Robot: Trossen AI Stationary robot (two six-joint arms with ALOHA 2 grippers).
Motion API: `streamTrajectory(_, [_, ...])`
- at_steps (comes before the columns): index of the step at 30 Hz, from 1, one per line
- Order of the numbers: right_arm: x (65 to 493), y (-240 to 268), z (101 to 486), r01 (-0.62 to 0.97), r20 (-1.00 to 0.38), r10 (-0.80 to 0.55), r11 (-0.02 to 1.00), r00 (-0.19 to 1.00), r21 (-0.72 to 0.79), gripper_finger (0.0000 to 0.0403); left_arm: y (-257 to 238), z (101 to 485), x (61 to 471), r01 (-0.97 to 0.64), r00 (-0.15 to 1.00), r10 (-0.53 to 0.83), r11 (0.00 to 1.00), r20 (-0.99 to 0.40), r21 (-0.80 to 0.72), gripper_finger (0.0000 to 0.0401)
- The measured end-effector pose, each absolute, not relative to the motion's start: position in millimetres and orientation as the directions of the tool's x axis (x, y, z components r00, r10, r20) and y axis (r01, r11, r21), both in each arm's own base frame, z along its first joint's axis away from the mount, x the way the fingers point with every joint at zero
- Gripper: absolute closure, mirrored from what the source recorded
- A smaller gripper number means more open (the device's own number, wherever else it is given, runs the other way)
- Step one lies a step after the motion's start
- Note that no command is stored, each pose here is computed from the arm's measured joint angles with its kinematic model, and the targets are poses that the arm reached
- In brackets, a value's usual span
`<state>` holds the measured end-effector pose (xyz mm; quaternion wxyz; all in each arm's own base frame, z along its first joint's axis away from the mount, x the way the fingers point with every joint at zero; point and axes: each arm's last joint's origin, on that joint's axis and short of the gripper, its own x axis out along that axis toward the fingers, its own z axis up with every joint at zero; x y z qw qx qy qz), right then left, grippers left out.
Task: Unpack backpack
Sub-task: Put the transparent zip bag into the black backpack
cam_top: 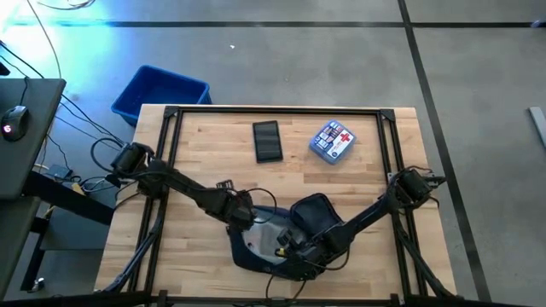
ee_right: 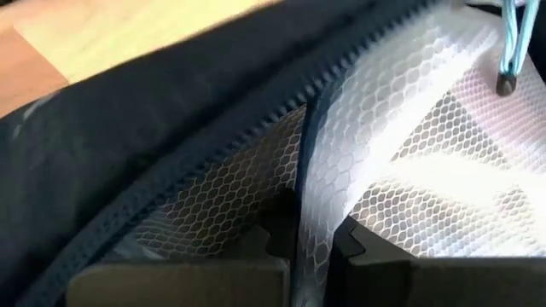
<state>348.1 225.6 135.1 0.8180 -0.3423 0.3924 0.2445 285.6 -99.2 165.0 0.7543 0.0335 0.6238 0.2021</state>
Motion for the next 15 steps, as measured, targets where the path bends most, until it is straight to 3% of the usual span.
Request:
streamTrajectory(6, [347, 227, 135, -0.68, -0.811, 0.142, 0.637, 0.568, -0.364, 0.0403, -110, 183, 282, -0.258, 0.179, 0.515, 0.847, -0.838, 0.465, 0.0401])
streamTrajectory(15, [345, 228, 134, -0.71, -0.828, 0.175, 0.625, 0.532, -0.324, 0.0403, -130, 217, 282, -0.253, 0.291, 0.65, 0.76, -0.702, 0.599, 0.0401])
